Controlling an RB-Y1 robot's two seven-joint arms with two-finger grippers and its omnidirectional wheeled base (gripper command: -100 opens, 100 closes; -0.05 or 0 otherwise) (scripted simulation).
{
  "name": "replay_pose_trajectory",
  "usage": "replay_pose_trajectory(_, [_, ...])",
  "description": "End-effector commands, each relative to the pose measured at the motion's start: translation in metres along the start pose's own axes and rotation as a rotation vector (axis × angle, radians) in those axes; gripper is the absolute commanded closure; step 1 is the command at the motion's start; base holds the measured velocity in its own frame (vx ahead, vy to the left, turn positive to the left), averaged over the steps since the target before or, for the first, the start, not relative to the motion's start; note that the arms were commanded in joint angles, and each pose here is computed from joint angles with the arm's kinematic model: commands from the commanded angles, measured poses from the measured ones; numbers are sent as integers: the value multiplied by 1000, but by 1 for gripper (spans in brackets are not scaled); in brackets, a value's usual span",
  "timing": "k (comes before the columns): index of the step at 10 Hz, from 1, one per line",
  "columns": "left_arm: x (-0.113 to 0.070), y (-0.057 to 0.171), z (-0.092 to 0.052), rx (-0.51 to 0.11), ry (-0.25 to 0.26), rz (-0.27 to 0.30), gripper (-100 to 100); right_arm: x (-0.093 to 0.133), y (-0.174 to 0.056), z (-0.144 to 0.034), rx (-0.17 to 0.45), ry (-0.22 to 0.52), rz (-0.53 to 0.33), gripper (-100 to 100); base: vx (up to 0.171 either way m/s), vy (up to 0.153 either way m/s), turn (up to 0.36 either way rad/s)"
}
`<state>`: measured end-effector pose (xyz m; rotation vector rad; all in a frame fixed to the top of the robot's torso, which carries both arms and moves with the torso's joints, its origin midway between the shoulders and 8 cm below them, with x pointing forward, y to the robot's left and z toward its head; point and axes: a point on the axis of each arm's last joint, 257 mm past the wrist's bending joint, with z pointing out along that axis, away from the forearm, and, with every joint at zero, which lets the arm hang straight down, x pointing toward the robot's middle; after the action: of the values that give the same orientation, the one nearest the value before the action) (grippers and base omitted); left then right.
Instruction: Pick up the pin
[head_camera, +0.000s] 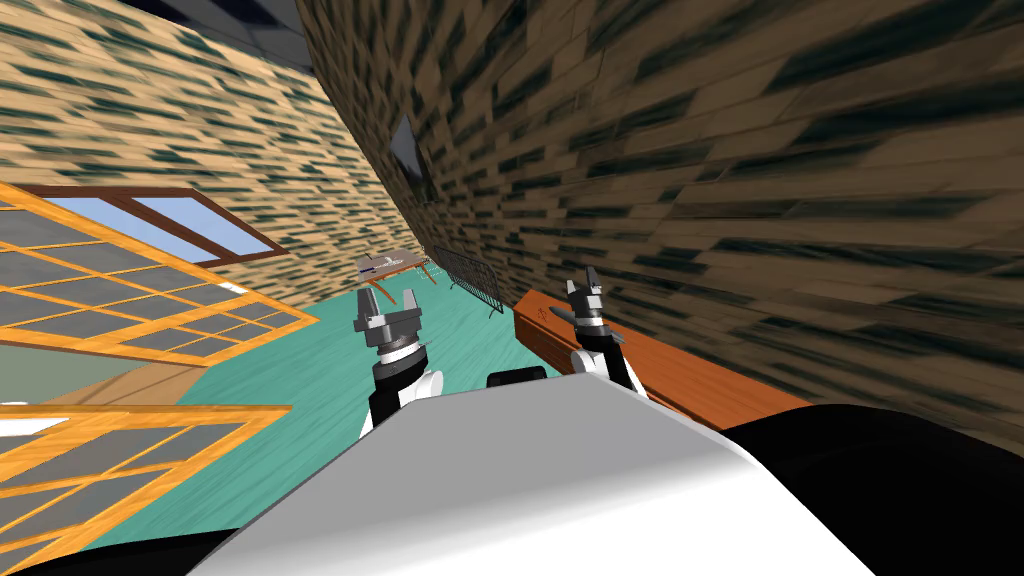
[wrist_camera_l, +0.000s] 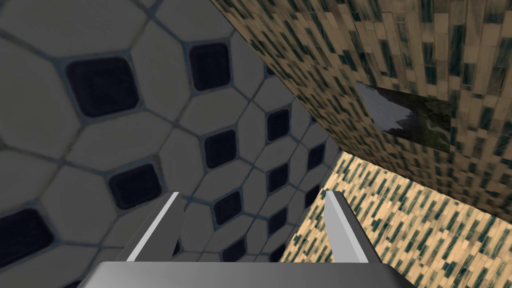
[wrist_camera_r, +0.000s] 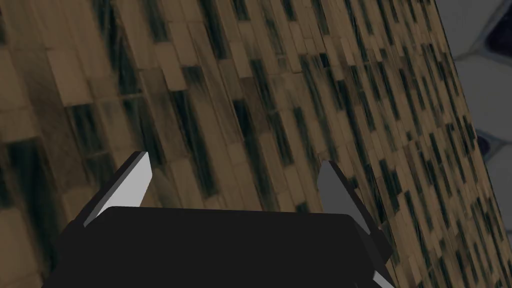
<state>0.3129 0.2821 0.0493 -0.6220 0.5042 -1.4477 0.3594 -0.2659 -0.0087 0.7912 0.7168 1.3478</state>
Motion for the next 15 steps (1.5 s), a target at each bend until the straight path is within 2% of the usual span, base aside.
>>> replay_pose_trajectory(1, [0,0,0,0,0,0,0,1,-21,0,51,14,25,-100,13,18,17])
replay_pose_trajectory(2, [0,0,0,0,0,0,0,1,-21,0,51,14,25,-100,25,22,8])
replay_pose_trajectory(5, [0,0,0,0,0,0,0,0,-56,-1,133,26,72,-100,23,28,14])
replay_pose_trajectory(9, [0,0,0,0,0,0,0,-4,-111,0,268,29,161,-100,32,51,18])
replay_pose_trajectory(13, [0,0,0,0,0,0,0,-19,-180,-4,436,-1,263,-100,50,55,24])
replay_pose_trajectory(14, [0,0,0,0,0,0,0,-19,-184,-7,450,-4,262,-100,32,34,3])
replay_pose_trajectory(15, [0,0,0,0,0,0,0,-25,-202,-9,496,-18,287,-100,35,30,13])
